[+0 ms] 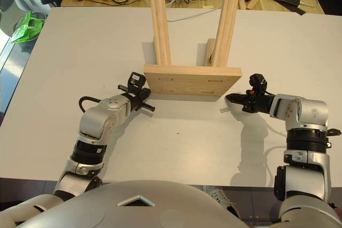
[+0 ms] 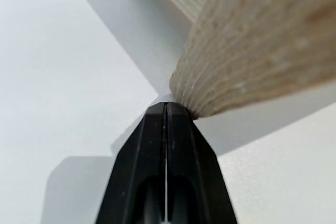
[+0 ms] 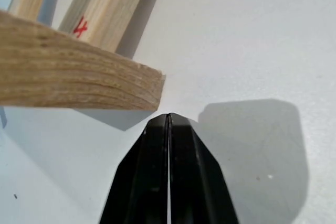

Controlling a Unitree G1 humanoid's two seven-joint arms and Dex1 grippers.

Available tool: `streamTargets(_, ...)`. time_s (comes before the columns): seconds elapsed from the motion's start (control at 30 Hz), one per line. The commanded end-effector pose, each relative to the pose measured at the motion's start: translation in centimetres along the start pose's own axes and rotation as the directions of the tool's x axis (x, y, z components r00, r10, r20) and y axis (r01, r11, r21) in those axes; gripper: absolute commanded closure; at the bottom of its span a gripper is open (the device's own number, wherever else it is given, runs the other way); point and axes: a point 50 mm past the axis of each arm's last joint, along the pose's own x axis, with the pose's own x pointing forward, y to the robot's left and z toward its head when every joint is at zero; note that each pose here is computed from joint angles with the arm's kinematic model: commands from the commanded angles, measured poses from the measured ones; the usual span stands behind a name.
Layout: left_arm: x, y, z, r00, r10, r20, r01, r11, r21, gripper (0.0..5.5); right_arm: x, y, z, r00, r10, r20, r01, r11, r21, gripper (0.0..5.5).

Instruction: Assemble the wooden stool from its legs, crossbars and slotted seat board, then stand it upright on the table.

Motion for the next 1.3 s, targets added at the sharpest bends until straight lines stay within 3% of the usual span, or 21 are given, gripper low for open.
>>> streamTargets(0.03,0.6,-1.1,0.3,1.0,-0.009,0.015,0.01,1.0,-0.012,5.49,-0.5,-0.1,1.3,1.0,0.008,0.004,-0.008,0.998,-0.055,5.5)
streamTargets(0.53,0.6,-1.5,0.6,0.999,-0.013,0.03,0.014,1.0,-0.028,5.49,0.0,-1.7,1.6,0.996,-0.081,0.031,0.085,0.988,-0.129,5.5)
streamTargets(0.97,0.5,-1.2,0.6,1.0,-0.02,0.023,0.02,1.0,-0.014,5.49,2.4,-0.3,1.4,1.0,-0.002,0.032,0.007,0.99,-0.14,5.5)
streamTargets(1.3,-0.6,-0.9,1.5,0.994,-0.089,0.068,0.091,0.996,-0.027,5.49,1.9,2.1,1.6,0.987,0.153,0.041,-0.144,0.974,-0.177,5.5)
